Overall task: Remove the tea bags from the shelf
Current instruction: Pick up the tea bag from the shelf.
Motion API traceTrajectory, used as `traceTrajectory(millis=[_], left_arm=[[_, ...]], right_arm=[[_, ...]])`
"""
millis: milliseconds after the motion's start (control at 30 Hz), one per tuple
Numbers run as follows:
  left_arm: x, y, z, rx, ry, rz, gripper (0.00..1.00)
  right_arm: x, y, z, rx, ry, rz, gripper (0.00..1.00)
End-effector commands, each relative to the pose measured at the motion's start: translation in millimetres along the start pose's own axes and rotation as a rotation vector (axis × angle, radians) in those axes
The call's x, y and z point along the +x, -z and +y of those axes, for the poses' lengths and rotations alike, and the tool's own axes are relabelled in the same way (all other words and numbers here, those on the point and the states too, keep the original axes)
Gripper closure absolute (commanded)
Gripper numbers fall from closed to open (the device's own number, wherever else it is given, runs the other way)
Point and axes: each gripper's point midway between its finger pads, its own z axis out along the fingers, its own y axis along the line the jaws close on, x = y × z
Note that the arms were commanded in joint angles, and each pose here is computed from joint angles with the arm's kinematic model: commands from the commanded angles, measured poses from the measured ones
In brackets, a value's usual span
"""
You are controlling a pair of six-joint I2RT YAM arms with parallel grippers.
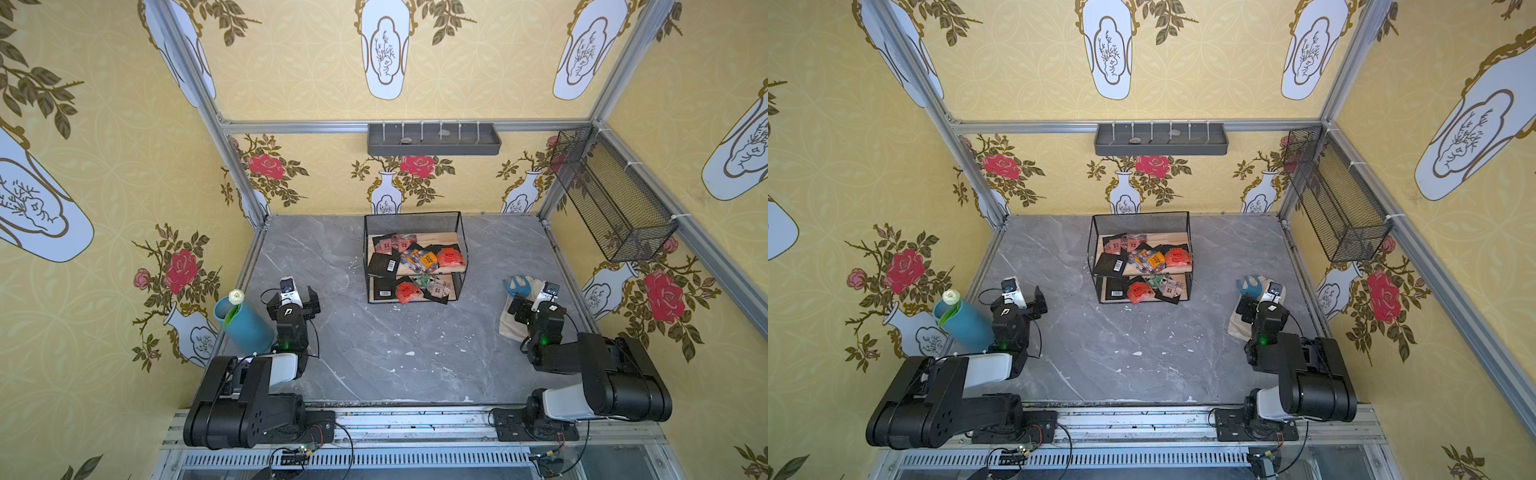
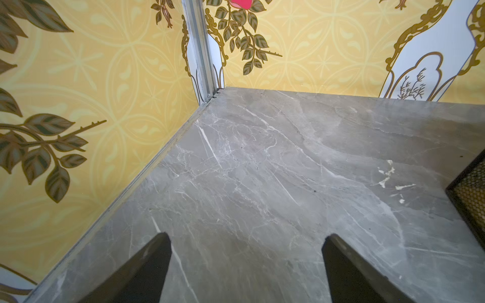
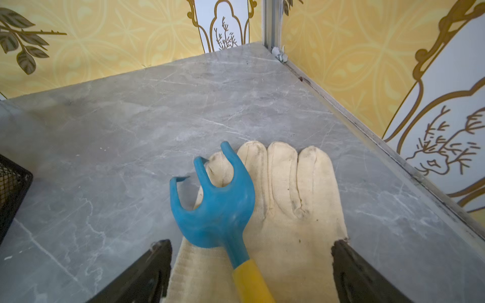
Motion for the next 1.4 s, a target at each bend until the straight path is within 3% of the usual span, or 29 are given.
traceTrajectory(millis=[0, 1033, 1267, 1367], left_arm=[[-12, 1, 5, -0.025, -0.058, -0.055, 0.0], [-13, 2, 5, -0.025, -0.056, -0.06, 0.0], [-21, 4, 5, -0.029, -0.061, -0.064, 0.0], [-34, 2, 10, -0.081, -0.074, -0.039, 0.0]], right_arm=[[-23, 0, 0, 0.005, -0.009, -0.093, 0.02], [-23, 0, 1, 0.004, -0.01, -0.095, 0.03], [-43, 12, 9, 0.059, 0.059, -0.133, 0.03], [-64, 13, 24, 0.013, 0.087, -0.096, 0.02]])
